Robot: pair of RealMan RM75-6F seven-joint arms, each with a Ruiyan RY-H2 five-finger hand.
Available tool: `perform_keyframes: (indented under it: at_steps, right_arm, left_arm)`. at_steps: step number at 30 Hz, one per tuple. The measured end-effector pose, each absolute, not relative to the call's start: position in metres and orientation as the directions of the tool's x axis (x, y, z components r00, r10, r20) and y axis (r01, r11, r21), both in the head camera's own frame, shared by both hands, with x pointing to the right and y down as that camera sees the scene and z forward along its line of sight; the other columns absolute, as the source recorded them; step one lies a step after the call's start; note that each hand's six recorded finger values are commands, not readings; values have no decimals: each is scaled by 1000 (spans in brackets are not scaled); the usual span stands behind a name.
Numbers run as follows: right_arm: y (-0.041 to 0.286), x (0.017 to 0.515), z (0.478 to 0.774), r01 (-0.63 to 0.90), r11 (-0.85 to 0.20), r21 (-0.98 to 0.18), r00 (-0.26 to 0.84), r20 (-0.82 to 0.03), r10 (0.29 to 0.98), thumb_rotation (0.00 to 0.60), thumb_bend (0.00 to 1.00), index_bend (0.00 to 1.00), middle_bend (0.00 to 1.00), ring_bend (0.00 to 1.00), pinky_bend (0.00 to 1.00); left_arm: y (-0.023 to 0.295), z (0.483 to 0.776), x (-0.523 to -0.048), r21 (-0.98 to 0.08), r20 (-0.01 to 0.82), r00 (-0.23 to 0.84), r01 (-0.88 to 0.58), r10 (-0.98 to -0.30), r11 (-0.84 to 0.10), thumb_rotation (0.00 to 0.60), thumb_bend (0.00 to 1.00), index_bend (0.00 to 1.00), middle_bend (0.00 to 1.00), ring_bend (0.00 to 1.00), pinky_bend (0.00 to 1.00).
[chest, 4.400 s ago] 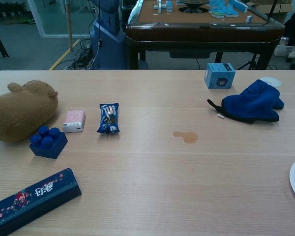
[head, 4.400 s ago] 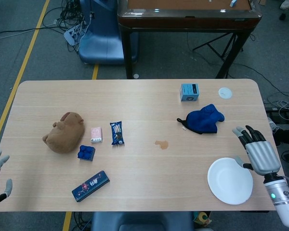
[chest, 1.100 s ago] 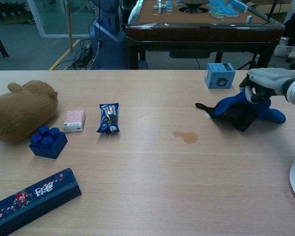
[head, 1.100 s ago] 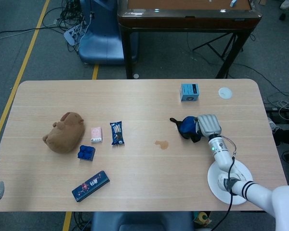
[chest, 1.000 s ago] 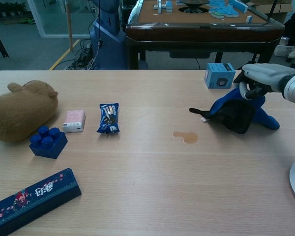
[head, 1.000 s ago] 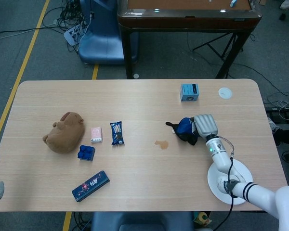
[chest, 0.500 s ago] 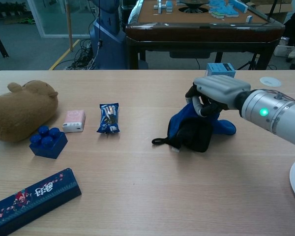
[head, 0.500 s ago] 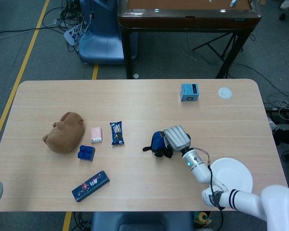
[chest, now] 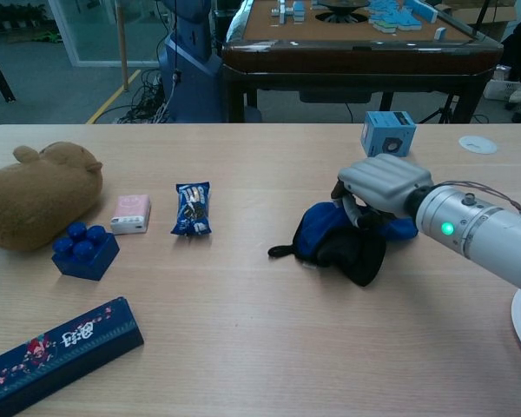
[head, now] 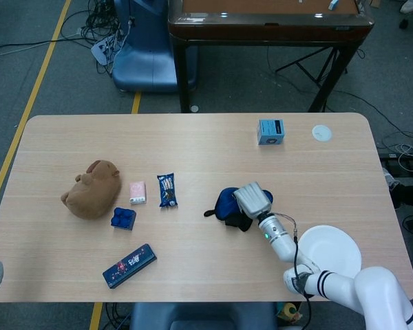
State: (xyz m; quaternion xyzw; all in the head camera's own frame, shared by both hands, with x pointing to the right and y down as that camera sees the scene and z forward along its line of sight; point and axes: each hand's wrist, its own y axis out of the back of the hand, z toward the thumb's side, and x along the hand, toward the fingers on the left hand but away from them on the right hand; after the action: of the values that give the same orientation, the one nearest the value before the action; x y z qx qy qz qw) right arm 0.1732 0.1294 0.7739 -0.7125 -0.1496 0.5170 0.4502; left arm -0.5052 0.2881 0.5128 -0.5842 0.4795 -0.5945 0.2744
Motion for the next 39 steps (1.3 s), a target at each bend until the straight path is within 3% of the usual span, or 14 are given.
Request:
perform_keyframes:
  at_steps: [11,15,24,39]
  right_arm:
    - [97,212,780,-297,-529,-795,289,-603,744,600,1000,833,616,658,930]
    - [100,209,784,-314,-534,-785,289,-615,734,600,1000,833,616,658,931]
    - [129,179,782,-286,-563,-775,387,-631,672,600,1000,833,616,658,931]
    - [189,128,752,-267,-596,-757,591,-617,519,600,1000,833,622,662,931]
  left_arm:
    - [288,514,-504,-890,433,-162,-236,-887,-391,600,482,128,0,0,0]
    - [288,514,-504,-889,434,-159,-236,-887,-392,600,483,128,0,0,0]
    - [288,512,-504,-891,430,-161,-236,-888,-388,600,482,128,0,0,0]
    - [289,513,-504,-890,433,-161,-235,-887,-392,600,482,128,0,0,0]
